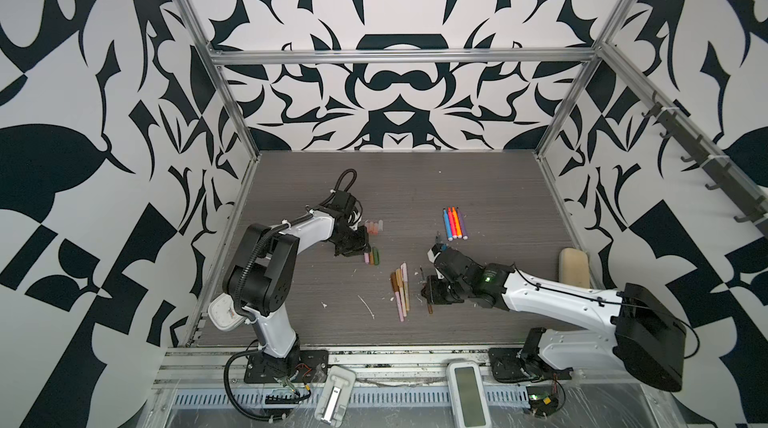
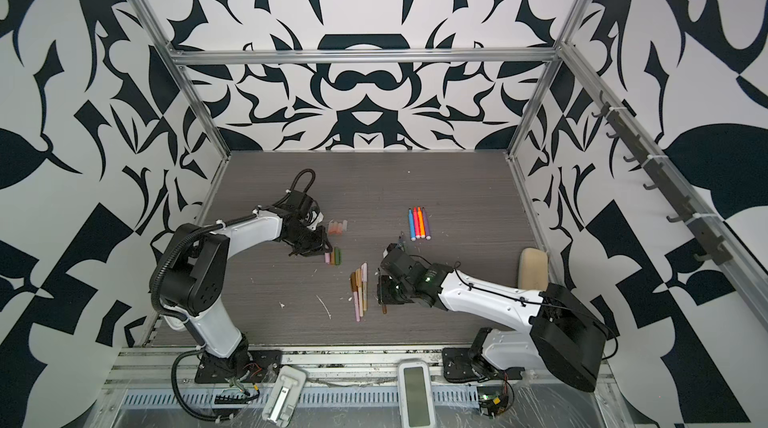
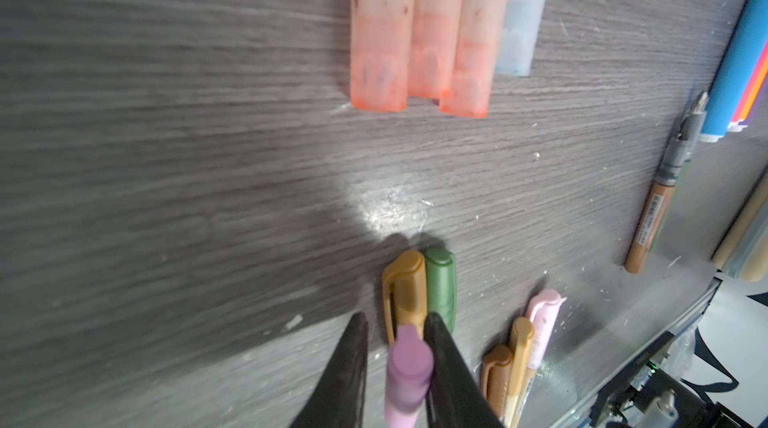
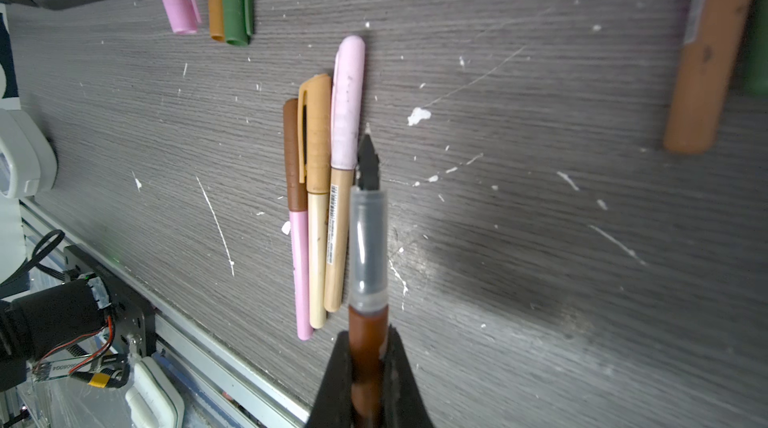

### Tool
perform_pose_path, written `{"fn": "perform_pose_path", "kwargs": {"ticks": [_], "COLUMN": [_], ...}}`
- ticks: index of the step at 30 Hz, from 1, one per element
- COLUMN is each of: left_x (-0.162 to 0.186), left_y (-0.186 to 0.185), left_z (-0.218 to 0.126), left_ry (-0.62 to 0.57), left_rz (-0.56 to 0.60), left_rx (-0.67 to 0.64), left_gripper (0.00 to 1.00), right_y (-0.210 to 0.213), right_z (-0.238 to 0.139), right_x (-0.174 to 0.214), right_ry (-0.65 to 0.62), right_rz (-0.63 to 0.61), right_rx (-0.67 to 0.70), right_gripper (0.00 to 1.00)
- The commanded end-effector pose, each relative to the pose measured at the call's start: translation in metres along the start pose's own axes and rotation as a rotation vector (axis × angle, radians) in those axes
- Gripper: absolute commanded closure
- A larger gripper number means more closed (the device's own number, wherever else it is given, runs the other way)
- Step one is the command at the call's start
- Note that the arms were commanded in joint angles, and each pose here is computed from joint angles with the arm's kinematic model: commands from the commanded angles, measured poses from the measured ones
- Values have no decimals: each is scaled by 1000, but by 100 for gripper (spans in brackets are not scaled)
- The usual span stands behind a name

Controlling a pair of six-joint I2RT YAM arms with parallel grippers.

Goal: Open the pen caps

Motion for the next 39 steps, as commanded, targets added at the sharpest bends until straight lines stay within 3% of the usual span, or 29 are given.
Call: {"fn": "perform_pose_path", "kwargs": {"ticks": [1,11,14,18,39], "left_x": [0,1,1,1,4], "left_y": [-2,-1,-2,-3,5], "left_z": [2,2,2,0,1], "left_ry": [9,9,11,5,19], "left_rz": [1,2,6,8,7], "left_rx": [6,5,12,13,-33], "left_gripper": [72,69,77,80,75], "right_y": [3,2,3,3,3], "right_z": [-5,-5,-6,-5,-5], "right_x": [-4,-4,-5,-4,-5], "right_ry": [-31,-30,-32,-30,-31], "right_rz": [-11,-10,-8,-9,-6], "right_rx": [-9,-7,-10,-8,-6], "right_gripper": [100,100,100,100,100]}}
Point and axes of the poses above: each gripper's point midway between its finger pads, its own z axis out along the fingers, its own y axis along the line the jaws close on, x = y × z, the point moved 3 cm from there along -z, back along the fingers
